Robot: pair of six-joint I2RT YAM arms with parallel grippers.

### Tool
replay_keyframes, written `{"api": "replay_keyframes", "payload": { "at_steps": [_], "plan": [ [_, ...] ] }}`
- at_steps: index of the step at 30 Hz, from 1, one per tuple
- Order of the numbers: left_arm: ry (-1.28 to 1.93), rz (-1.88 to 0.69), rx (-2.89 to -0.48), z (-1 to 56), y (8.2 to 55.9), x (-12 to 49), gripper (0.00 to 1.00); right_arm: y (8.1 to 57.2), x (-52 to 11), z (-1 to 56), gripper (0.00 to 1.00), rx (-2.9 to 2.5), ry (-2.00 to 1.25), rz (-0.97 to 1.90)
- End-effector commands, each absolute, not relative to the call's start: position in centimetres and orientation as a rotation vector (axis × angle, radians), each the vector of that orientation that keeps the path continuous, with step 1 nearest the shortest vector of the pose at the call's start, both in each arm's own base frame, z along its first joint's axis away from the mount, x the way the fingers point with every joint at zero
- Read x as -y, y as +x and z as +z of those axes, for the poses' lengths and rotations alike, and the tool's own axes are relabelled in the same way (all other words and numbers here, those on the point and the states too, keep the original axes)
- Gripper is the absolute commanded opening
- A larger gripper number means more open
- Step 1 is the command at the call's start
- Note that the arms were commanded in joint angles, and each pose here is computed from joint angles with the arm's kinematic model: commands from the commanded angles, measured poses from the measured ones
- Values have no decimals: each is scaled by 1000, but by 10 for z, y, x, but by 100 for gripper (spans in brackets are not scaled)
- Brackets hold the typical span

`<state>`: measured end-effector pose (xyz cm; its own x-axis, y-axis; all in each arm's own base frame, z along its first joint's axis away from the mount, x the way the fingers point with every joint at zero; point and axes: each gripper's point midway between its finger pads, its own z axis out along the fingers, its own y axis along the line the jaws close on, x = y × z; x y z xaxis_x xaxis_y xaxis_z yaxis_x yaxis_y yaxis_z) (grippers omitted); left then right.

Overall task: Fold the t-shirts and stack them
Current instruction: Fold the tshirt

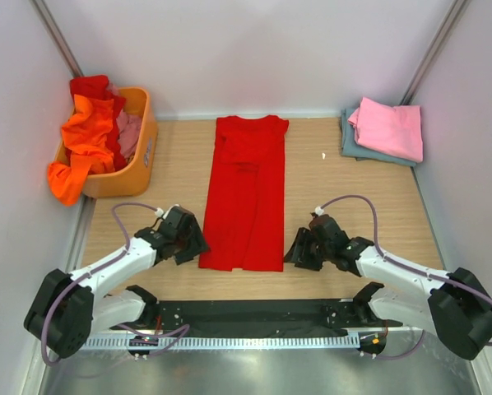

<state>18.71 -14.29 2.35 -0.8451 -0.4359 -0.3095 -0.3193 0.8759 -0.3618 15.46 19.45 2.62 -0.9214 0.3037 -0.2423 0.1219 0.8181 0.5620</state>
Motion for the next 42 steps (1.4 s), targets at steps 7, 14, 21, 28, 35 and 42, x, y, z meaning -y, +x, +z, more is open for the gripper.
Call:
{"api": "replay_keyframes", "payload": {
  "at_steps": [7, 14, 21, 28, 35, 42],
  "plan": [
    [-565, -447, -2659, 1, 187, 149, 54, 143, -221, 17, 48, -2681, 320, 861],
    [-556, -478, -2649, 2, 184, 155, 33, 139, -221, 6, 35, -2689, 326, 836],
    [-530, -492, -2669, -1, 176, 163, 4, 143, -217, 0, 16, -2677, 314, 788],
    [-507, -518, -2681, 9, 157, 173, 0, 137, -194, 16, 1, -2669, 305, 688],
    [-449, -590, -2681, 38, 130, 196, 0, 113, -193, 41, 2, -2635, 332, 835],
    [-395, -565, -2628, 93, 140, 200, 0, 124, -207, 103, 1, -2551, 240, 882]
  ]
}}
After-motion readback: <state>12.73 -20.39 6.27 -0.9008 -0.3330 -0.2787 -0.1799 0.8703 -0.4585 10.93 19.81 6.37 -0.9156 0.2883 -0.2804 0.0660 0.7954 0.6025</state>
